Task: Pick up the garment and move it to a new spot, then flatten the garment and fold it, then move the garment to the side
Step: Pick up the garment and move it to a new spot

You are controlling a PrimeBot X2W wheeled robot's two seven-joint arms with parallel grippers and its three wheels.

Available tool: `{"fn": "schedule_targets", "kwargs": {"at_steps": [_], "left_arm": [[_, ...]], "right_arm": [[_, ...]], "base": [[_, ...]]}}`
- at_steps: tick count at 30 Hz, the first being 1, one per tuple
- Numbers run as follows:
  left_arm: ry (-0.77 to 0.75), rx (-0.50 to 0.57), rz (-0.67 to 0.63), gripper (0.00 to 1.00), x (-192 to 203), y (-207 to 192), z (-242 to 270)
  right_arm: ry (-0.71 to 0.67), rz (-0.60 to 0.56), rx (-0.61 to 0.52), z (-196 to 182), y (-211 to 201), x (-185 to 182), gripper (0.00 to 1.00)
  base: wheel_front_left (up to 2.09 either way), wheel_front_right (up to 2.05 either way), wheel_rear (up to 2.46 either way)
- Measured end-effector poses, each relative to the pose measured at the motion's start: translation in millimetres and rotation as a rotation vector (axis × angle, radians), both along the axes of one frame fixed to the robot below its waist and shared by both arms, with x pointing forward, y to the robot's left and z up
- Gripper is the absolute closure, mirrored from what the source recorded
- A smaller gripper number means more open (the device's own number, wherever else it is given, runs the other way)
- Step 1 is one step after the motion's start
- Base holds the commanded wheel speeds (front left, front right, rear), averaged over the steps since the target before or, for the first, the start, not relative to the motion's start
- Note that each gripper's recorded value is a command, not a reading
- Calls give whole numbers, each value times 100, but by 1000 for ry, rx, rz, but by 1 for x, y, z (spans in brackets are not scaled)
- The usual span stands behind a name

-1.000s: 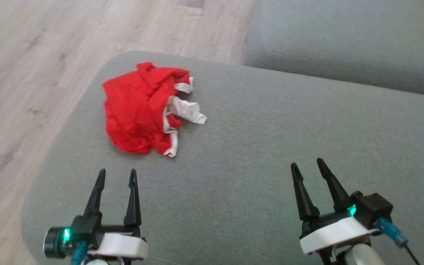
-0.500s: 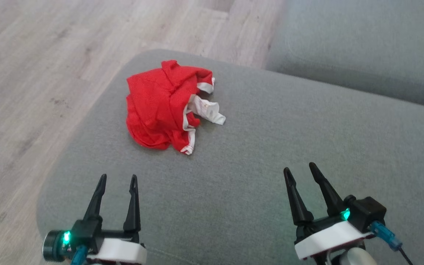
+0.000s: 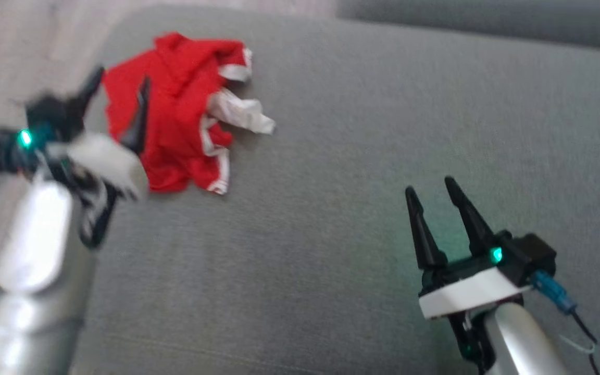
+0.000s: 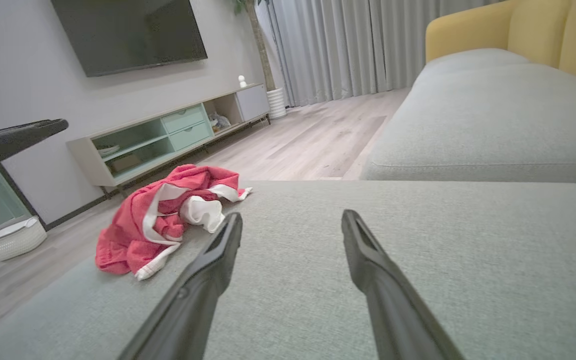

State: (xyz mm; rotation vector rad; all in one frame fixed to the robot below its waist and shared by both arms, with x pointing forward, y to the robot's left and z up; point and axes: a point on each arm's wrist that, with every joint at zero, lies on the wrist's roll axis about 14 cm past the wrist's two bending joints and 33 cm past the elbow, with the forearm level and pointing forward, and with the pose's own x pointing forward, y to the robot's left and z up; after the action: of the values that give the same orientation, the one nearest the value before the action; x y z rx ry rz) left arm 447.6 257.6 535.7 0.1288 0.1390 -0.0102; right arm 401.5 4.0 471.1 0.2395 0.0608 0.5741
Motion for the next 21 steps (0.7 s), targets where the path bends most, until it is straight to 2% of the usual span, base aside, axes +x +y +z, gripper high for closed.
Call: {"fn": "schedule_targets", "kwargs": {"at_steps": [7,12,15,16,17,18,21], "left_arm": [[287,29,-76,0,61,-9,-47],[496,33,-95,0,74,-11,-100],[568,49,-83,0,75,-4,-124],[568,49,-79,6,77,-2,-127],[563,49,-79,70,80,-2,-129],[553,47,-82,100,83,-3,-129],[508,22,-86,100,89,-6,-121]], "right_arm": [[54,-82,-10,-27,-27,25,0],[99,-148,-24,-47,-50,34,0],[114,-176,-31,-54,-60,38,0],[119,-182,-33,-57,-62,38,0],[123,-187,-35,-58,-64,38,0],[126,-190,-36,-59,-65,38,0],[123,-194,-36,-58,-66,39,0]], "base": [[0,0,0],[0,0,0],[0,0,0],[0,0,0],[0,0,0],[0,0,0],[0,0,0]]}}
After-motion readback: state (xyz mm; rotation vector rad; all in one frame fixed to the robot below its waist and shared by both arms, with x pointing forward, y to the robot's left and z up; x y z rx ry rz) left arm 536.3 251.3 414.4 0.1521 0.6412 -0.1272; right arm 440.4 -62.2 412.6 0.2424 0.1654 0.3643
